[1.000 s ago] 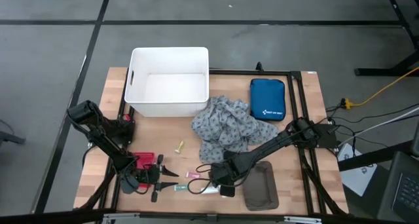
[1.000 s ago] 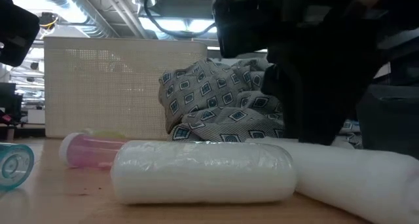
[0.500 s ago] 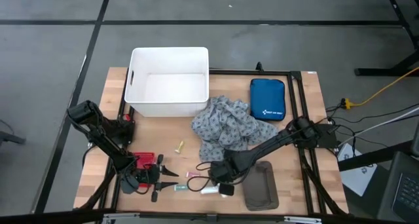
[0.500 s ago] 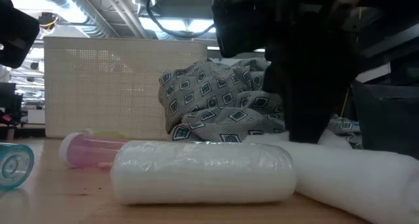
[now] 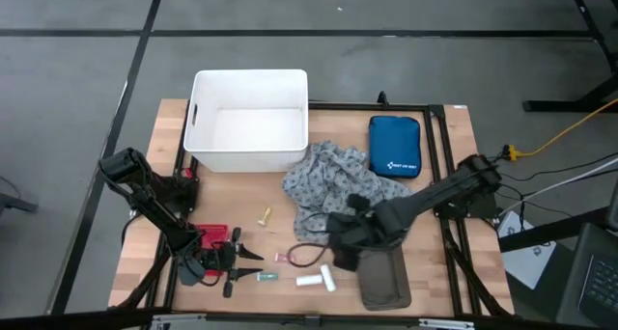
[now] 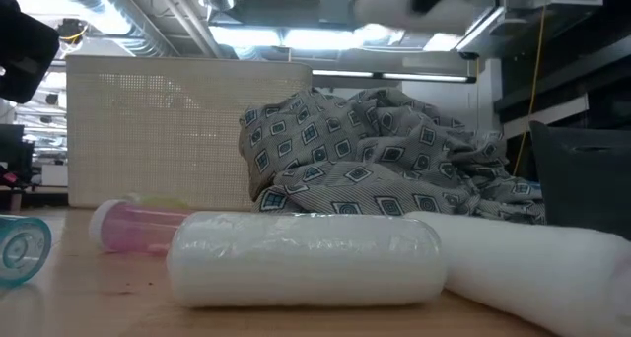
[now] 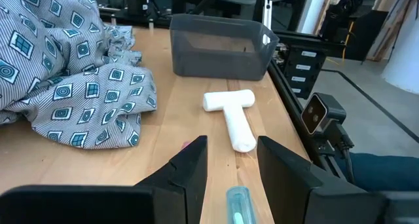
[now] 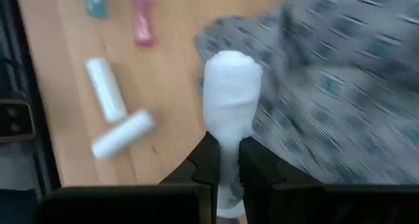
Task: Pick & Place Medicine items
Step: Put the top white rolled gauze into the black bin
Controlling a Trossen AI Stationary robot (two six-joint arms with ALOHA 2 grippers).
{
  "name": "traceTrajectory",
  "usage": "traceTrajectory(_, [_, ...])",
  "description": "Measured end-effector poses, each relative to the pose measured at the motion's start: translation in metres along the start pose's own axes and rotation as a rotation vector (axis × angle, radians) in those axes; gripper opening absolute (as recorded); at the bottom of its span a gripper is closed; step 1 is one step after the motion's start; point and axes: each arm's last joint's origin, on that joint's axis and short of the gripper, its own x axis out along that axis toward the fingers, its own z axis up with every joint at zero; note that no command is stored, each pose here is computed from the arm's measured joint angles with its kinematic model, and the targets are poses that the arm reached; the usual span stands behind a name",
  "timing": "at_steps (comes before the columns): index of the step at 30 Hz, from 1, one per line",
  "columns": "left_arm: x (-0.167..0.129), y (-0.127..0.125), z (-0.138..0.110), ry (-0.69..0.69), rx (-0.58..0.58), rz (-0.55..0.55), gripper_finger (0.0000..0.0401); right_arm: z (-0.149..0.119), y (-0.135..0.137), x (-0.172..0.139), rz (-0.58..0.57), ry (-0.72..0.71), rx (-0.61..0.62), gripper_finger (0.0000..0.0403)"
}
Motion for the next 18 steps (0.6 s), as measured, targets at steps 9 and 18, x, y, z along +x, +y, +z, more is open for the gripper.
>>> traceTrajectory(9, [-0.003,-0.002,-0.001,0.003,-0.004,-0.012,0.013,-0.041,0.001,-0.031,-0.13,0.135,-0.018,0.0037])
traceTrajectory(18, [-0.003,-0.002,-0.001,0.003,-0.004,-0.012,0.013,-0.077,0.013,0.017,-0.156,0.337,-0.103,0.0037])
